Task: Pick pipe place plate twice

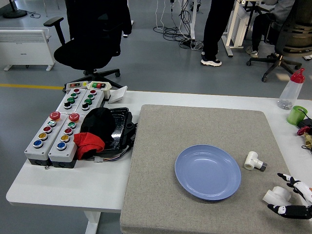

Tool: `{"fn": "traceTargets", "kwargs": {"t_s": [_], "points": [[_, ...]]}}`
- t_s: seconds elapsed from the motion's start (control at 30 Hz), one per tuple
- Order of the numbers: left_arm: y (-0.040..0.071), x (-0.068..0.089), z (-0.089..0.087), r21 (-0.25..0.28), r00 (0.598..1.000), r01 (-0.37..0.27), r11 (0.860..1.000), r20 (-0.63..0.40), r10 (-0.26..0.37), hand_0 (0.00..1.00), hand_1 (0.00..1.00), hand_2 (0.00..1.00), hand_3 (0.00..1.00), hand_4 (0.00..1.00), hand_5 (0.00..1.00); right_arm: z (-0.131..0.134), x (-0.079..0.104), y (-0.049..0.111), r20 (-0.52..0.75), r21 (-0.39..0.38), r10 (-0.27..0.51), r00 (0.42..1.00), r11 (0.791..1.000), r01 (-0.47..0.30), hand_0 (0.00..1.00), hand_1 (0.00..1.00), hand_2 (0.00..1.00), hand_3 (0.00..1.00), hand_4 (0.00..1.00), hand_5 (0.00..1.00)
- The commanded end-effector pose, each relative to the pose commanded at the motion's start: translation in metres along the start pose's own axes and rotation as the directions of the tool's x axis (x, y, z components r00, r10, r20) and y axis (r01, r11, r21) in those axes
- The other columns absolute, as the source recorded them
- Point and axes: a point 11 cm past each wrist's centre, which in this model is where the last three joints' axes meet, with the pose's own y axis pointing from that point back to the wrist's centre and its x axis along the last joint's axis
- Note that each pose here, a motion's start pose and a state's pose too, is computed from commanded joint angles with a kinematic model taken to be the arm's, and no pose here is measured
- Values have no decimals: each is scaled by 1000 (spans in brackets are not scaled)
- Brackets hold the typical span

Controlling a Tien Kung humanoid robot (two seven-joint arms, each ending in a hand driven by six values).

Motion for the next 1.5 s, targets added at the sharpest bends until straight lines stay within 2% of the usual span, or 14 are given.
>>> {"fn": "traceTargets", "kwargs": {"t_s": [0.27, 0.3, 0.33, 0.47, 0.5, 0.67, 0.7, 0.87, 0.9, 0.97, 1.27, 1.3, 1.43, 1.5], "points": [[0, 0, 1, -3, 1000, 1, 1000, -3, -1, 664, 642, 658, 601, 465, 998, -3, -6, -2, -19, 7, -17, 1000, 1000, 17, 998, 958, 998, 998, 817, 341], [0, 0, 1, -3, 1000, 1, 1000, -4, -1, 665, 641, 658, 601, 465, 998, -5, -7, -3, -21, 8, -18, 1000, 1000, 19, 932, 912, 995, 948, 794, 293], [0, 0, 1, -3, 1000, 1, 1000, -4, -1, 665, 641, 658, 601, 465, 998, -5, -7, -3, -22, 8, -19, 1000, 1000, 19, 932, 912, 995, 948, 794, 293], [1, 0, 2, -3, 1000, 1, 1000, -3, -1, 665, 641, 658, 601, 465, 998, -6, -7, -6, -33, 3, 19, 999, 1000, -19, 932, 912, 995, 948, 794, 293], [1, 0, 2, -3, 1000, 1, 1000, -3, -1, 664, 641, 658, 601, 465, 998, -6, -7, -6, -34, 2, 22, 999, 1000, -22, 712, 737, 780, 808, 669, 120], [1, 0, 3, -4, 1000, 1, 1000, -2, -1, 664, 641, 658, 601, 465, 998, 0, -9, -7, -66, -25, 1, 998, 1000, -3, 712, 737, 780, 808, 669, 120], [1, 0, 3, -5, 1000, 1, 1000, -4, -1, 664, 640, 658, 601, 465, 998, 1, -8, -7, -75, -28, 3, 997, 1000, -5, 530, 599, 656, 743, 602, 46], [1, 0, 3, -5, 1000, 2, 1000, -4, -2, 664, 640, 658, 601, 465, 998, 0, -9, -8, -92, -26, -8, 996, 1000, 5, 530, 599, 656, 743, 602, 46], [1, 0, 3, -5, 1000, 2, 1000, -4, -2, 664, 640, 657, 601, 465, 998, -1, -8, -8, -94, -21, -6, 996, 1000, 4, 453, 546, 629, 716, 555, 2], [1, 0, 3, -5, 1000, 3, 1000, -4, -3, 664, 640, 657, 601, 465, 998, -2, -8, -7, -95, -15, -2, 995, 1000, 1, 453, 546, 629, 716, 555, 2], [1, -1, 4, -6, 1000, 4, 1000, -7, -4, 664, 640, 657, 601, 464, 998, -25, 7, -3, -70, 91, 79, 994, 993, -73, 422, 511, 601, 691, 521, 2], [1, -1, 4, -6, 1000, 5, 1000, -9, -5, 664, 640, 658, 601, 464, 998, -33, 9, -3, -65, 120, 96, 993, 989, -87, 419, 506, 586, 659, 503, 2], [1, -1, 5, -7, 1000, 7, 1000, -11, -7, 664, 640, 658, 601, 464, 998, -63, 9, -8, -43, 225, 131, 990, 967, -118, 419, 506, 586, 659, 503, 2], [1, -1, 5, -7, 1000, 7, 1000, -12, -7, 664, 639, 658, 601, 465, 998, -69, 9, -9, -41, 242, 133, 990, 963, -120, 427, 516, 582, 651, 490, 2]]}}
